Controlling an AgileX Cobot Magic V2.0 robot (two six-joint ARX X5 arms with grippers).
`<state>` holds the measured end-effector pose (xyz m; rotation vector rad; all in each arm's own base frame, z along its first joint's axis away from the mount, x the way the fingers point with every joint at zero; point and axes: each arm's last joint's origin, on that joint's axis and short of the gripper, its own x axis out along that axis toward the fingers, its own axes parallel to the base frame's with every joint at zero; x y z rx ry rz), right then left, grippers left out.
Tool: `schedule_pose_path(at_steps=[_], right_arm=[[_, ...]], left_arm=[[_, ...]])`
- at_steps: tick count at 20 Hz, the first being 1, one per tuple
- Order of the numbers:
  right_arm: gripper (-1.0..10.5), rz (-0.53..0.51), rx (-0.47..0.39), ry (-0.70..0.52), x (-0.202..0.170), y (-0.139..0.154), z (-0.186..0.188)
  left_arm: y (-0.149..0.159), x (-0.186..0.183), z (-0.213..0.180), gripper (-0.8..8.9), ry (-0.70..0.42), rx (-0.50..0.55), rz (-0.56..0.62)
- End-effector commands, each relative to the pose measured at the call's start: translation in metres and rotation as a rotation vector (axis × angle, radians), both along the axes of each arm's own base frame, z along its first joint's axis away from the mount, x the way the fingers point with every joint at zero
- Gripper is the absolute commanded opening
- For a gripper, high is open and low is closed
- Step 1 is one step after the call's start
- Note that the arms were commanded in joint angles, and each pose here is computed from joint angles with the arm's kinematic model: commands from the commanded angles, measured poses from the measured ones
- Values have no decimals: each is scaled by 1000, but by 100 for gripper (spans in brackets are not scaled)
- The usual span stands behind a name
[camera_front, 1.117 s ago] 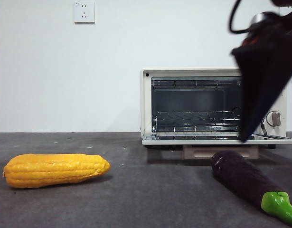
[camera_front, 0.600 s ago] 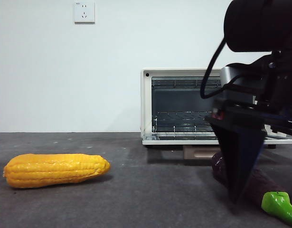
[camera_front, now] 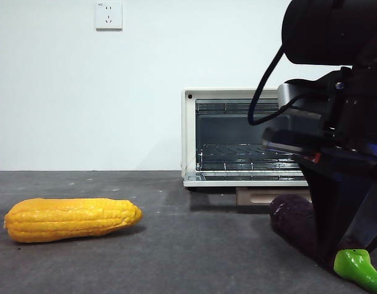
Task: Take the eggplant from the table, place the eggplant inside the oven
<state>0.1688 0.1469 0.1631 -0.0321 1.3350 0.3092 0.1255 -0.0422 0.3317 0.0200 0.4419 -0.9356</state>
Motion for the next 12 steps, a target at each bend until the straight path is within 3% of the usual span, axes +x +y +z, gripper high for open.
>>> schedule_pose_path(at_steps=[1, 6, 12], right_arm=[[-6, 5, -22, 0, -3, 1, -4], [-8, 33, 1, -28, -7, 6, 8], [-8, 124, 97, -135, -17, 14, 69]], left_arm=[[0, 0, -2, -6, 10, -5, -3], [0, 1, -2, -6, 12, -4, -3], [-1, 2, -3, -6, 17, -4, -3]])
